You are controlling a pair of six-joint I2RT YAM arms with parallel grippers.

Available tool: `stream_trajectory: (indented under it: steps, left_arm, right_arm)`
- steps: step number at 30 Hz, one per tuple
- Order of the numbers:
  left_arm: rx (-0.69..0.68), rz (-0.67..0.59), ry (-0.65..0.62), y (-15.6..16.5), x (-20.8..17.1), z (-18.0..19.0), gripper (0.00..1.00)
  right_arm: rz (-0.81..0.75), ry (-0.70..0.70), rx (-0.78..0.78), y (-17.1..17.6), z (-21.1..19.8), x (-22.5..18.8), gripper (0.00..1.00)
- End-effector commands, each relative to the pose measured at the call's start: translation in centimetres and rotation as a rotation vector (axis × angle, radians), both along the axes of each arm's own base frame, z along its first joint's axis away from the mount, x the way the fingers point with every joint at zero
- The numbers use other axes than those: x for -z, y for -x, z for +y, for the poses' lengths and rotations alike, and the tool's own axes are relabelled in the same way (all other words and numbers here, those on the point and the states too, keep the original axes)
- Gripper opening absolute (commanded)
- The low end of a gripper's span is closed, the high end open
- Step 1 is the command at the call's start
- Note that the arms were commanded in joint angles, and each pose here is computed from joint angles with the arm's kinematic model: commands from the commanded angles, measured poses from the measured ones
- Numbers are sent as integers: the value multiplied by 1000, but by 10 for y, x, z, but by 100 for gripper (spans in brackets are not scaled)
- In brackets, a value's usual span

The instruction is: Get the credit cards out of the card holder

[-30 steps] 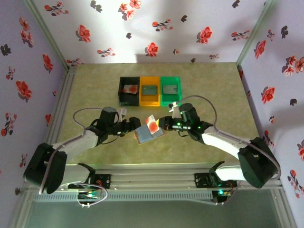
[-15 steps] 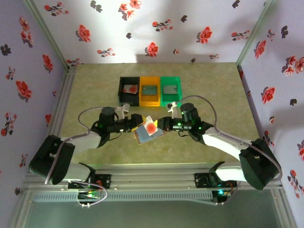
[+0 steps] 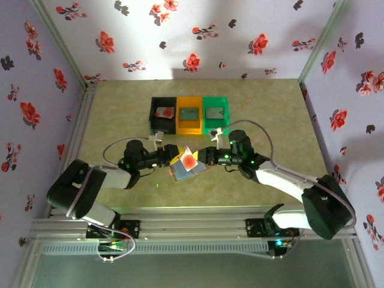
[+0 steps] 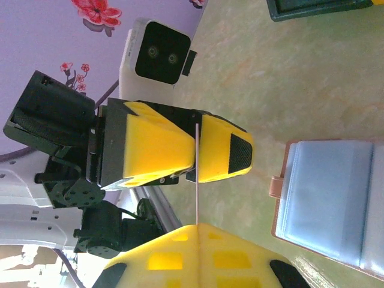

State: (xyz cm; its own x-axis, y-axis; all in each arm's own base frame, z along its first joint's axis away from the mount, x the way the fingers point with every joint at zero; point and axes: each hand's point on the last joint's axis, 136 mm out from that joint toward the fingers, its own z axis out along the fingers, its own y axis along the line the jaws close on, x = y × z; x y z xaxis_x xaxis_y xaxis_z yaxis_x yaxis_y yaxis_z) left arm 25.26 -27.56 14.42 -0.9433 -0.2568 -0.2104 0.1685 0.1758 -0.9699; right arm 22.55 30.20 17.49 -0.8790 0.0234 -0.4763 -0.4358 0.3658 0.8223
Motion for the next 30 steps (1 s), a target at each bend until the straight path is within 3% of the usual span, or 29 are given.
stream_trajectory:
  steps: [1, 19, 22, 24, 25, 28, 30]
  left_arm:
    - [29, -46, 67, 6, -17, -4, 52]
    - [40, -79, 82, 14, -28, -9, 14]
    - [22, -78, 79, 13, -27, -7, 0]
    - [-6, -77, 78, 10, -27, -5, 0]
    - [-16, -82, 80, 9, -28, -4, 0]
    - [-86, -104, 82, 2, -34, 3, 0]
    - [-136, -125, 79, -1, -38, 5, 0]
  right_arm:
    - [7, -21, -17, 2, 3, 1, 0]
    - [39, -9, -12, -1, 5, 10, 0]
    - [32, -2, 14, -5, 3, 8, 0]
    - [14, 3, 47, -9, -1, 5, 0]
    - [3, 2, 65, -11, -3, 2, 7]
    - [-35, -18, 117, -14, -9, -6, 40]
    - [-56, -74, 141, -14, -11, -14, 54]
